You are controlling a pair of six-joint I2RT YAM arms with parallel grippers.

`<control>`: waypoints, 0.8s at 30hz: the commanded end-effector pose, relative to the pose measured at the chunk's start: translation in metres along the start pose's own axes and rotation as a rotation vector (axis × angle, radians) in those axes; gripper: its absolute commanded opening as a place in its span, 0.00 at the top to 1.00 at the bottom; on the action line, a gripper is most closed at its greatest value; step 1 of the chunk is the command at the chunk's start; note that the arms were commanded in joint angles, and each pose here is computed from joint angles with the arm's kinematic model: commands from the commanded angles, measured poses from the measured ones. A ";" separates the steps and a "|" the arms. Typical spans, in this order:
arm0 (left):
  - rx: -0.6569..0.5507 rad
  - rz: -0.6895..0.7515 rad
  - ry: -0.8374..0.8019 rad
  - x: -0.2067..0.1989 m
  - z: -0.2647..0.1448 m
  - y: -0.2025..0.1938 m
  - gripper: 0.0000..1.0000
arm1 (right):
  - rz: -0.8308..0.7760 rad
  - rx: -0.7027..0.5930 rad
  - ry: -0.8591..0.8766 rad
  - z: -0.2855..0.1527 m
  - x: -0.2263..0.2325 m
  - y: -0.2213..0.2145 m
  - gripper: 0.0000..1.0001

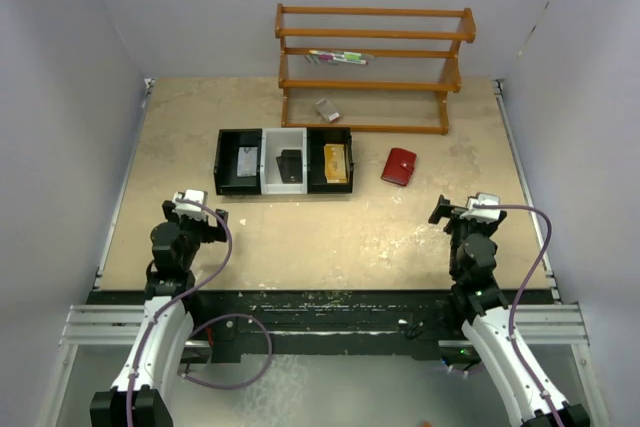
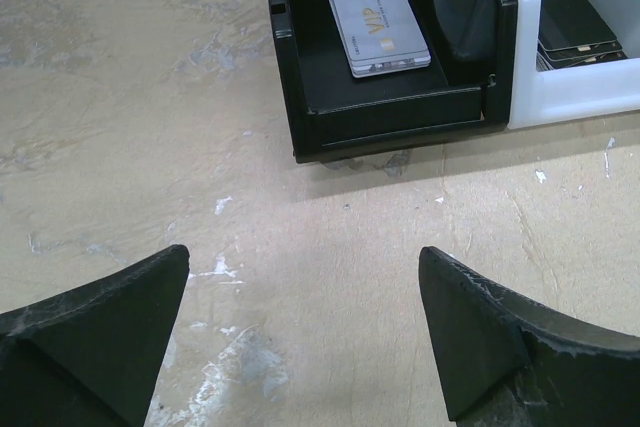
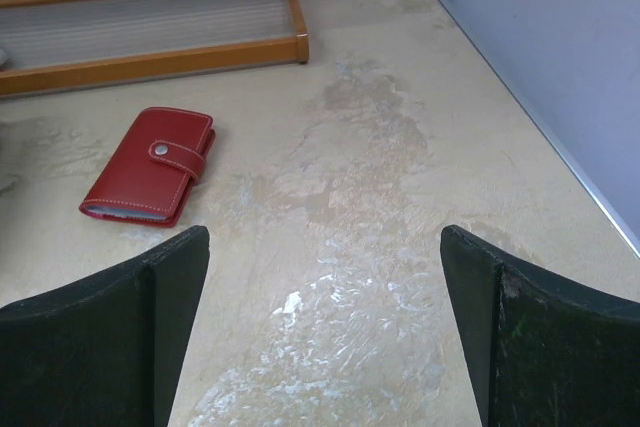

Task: Take the credit cards out of the card holder

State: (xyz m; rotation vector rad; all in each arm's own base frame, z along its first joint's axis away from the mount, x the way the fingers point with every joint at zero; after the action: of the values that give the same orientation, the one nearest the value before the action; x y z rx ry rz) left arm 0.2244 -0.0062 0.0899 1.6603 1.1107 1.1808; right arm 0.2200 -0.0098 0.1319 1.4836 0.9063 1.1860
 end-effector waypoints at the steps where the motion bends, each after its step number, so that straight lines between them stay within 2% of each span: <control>1: -0.081 0.024 0.013 0.007 0.002 0.024 0.01 | 0.043 -0.060 -0.005 0.002 0.003 0.015 0.00; 13: -0.082 0.024 0.011 0.006 0.002 0.024 0.01 | 0.050 -0.073 -0.051 0.002 -0.003 0.019 0.00; 14: -0.085 0.025 0.009 0.006 0.002 0.025 0.01 | 0.044 -0.056 -0.017 0.001 0.003 0.020 0.00; 18: -0.077 0.030 -0.025 0.013 0.003 0.058 0.01 | 0.027 -0.051 -0.053 0.003 0.007 0.053 0.00; 22: 0.022 0.078 -0.072 0.031 0.012 0.102 0.01 | 0.350 -0.078 -0.209 0.008 0.013 0.094 0.00; 24: 0.097 0.098 -0.131 0.036 0.016 0.120 0.01 | 0.423 -0.070 -0.174 0.014 0.027 0.110 0.00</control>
State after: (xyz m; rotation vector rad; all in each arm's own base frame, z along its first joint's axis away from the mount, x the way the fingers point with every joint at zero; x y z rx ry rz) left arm 0.2522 -0.0082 0.1566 1.7456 1.0962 1.1181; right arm 0.2284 -0.0153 0.1940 1.6285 0.7237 1.1870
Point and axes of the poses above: each gripper's point midway between its finger pads, its own z axis out along the fingers, its own x axis along the line the jaws close on, y = z × x, the point moved 4 cm from there along -z, back along the fingers, and after that the axes turned 13 degrees about z, right-handed, at the moved point
